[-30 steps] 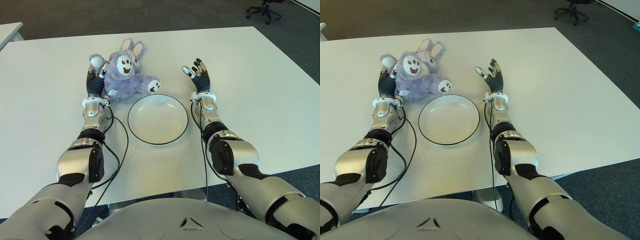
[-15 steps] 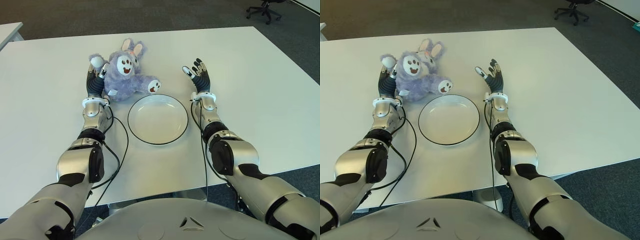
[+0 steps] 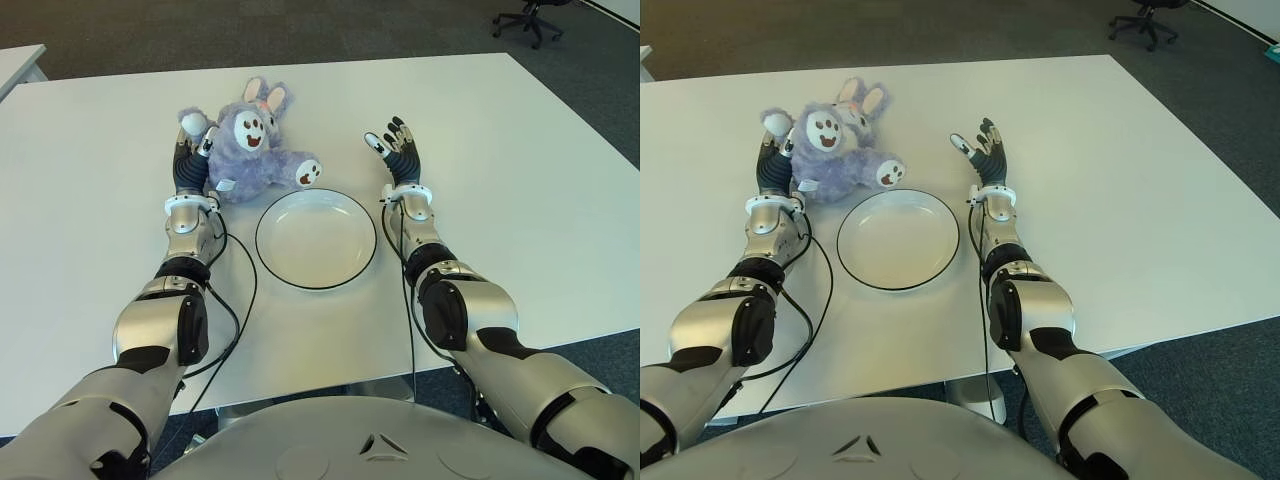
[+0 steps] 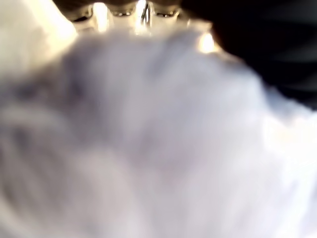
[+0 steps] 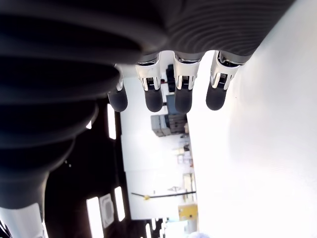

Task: Put the doll into the plate.

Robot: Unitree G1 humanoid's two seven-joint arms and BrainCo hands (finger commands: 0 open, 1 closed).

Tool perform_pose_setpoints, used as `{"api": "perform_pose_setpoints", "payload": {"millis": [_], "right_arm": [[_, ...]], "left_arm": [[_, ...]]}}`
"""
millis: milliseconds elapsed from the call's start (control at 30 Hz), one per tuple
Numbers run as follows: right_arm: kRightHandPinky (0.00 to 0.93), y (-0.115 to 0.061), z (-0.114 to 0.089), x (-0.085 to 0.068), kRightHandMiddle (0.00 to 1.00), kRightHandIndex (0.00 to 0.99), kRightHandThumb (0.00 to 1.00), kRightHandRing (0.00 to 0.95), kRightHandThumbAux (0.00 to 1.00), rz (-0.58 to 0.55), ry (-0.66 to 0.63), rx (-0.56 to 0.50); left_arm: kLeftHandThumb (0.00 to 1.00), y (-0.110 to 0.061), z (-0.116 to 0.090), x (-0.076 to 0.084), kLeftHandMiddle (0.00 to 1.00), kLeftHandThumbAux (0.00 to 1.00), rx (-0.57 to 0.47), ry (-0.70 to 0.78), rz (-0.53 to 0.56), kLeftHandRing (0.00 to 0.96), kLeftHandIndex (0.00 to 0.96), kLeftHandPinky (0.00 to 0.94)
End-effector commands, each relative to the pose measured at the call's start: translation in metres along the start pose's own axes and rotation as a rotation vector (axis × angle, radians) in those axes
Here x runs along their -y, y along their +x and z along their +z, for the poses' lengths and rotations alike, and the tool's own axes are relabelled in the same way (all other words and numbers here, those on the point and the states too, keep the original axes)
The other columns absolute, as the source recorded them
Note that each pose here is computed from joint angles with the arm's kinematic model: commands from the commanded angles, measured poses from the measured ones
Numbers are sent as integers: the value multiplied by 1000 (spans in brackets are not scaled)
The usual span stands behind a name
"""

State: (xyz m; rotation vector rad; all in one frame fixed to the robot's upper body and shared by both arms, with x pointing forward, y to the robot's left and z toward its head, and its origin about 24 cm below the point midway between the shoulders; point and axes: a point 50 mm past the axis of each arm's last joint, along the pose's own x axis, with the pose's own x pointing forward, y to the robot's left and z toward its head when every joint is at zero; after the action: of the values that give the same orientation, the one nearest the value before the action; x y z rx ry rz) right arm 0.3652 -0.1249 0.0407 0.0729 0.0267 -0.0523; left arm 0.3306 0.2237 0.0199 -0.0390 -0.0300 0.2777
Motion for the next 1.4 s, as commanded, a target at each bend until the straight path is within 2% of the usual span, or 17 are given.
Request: {"api": "perform_pose_setpoints", "payload": {"millis": [33, 100, 200, 233, 500, 700, 1400], "right_arm": [[72, -38, -68, 10, 68, 54, 7, 66, 678, -42, 12, -295], [71, -38, -68, 10, 68, 53, 10, 65, 678, -42, 10, -295], [72, -38, -68, 10, 68, 51, 12, 65, 680, -42, 8, -294], [73, -38, -68, 10, 68, 50, 14, 66, 682, -43, 8, -294], [65, -38, -68, 10, 64, 48, 12, 63, 677, -42, 2, -294], [69, -37, -68, 10, 66, 50, 12, 63, 676, -43, 4, -295], [69, -37, -67, 10, 66, 53, 16, 63, 676, -44, 10, -294]], "left_arm": [[0, -39, -52, -1, 73, 501, -192, 16, 21, 45, 0, 13], [0, -37, -51, -2, 66, 568, -194, 24, 26, 47, 0, 37], [16, -37, -50, -3, 59, 602, -191, 29, 37, 47, 0, 44], [54, -37, -50, -3, 54, 619, -189, 30, 39, 47, 0, 50], [183, -34, -48, -3, 41, 637, -191, 20, 47, 48, 0, 44], [237, -31, -47, -3, 37, 652, -196, 10, 52, 44, 0, 46], [273, -22, -38, -1, 40, 626, -181, -14, 51, 57, 0, 80]]}}
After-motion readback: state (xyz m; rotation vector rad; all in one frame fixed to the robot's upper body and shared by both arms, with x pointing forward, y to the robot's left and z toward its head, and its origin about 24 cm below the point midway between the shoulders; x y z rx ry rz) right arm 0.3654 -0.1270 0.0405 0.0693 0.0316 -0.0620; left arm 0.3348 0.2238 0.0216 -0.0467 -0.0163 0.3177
